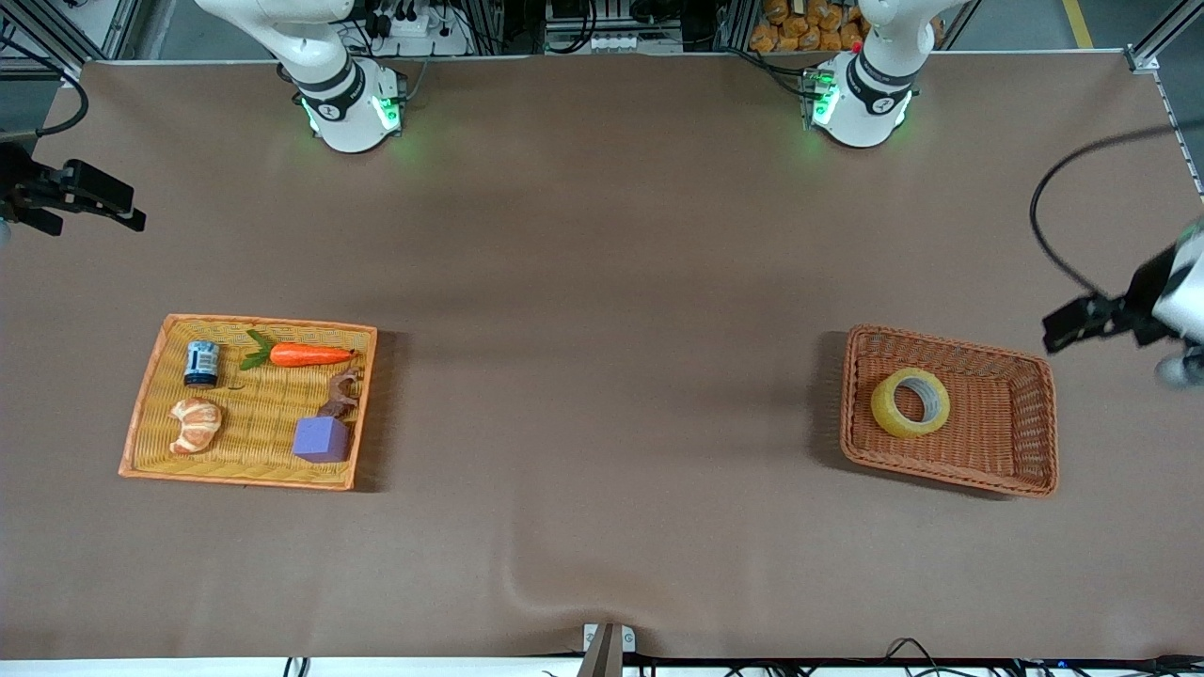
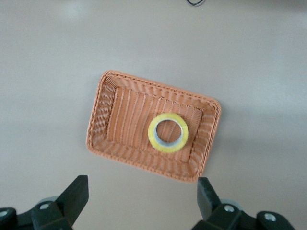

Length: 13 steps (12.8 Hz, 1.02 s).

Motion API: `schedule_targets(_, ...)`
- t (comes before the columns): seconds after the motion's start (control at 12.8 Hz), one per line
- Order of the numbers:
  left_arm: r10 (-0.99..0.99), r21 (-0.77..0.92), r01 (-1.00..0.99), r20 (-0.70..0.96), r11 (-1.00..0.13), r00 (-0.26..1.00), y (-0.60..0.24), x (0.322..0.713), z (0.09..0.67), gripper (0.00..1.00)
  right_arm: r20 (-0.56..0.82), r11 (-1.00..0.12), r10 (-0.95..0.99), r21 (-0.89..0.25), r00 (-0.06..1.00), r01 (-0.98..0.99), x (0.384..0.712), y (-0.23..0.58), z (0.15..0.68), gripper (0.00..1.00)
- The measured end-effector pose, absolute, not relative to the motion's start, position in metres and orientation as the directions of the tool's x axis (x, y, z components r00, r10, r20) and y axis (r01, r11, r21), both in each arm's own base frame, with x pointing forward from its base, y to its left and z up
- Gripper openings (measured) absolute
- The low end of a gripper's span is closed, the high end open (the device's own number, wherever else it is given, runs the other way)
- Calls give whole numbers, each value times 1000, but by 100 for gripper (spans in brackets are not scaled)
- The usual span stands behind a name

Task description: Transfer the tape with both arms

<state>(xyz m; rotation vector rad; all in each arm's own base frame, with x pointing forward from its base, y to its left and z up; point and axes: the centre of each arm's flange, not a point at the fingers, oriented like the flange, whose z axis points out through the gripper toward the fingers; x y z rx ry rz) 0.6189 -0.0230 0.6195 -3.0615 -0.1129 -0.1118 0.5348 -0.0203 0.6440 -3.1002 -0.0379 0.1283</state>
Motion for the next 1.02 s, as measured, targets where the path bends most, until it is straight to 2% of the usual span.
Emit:
schedule_targets(0.31, 90, -71, 98, 107, -993, 990, -37, 596, 649, 100, -88, -999, 29, -42, 996, 25, 534, -31, 640, 100)
schedule_targets(1.02, 116, -38, 117, 36, -992, 993, -34, 580, 648, 100, -74, -999, 29, -41, 997, 26, 537, -31, 636, 100)
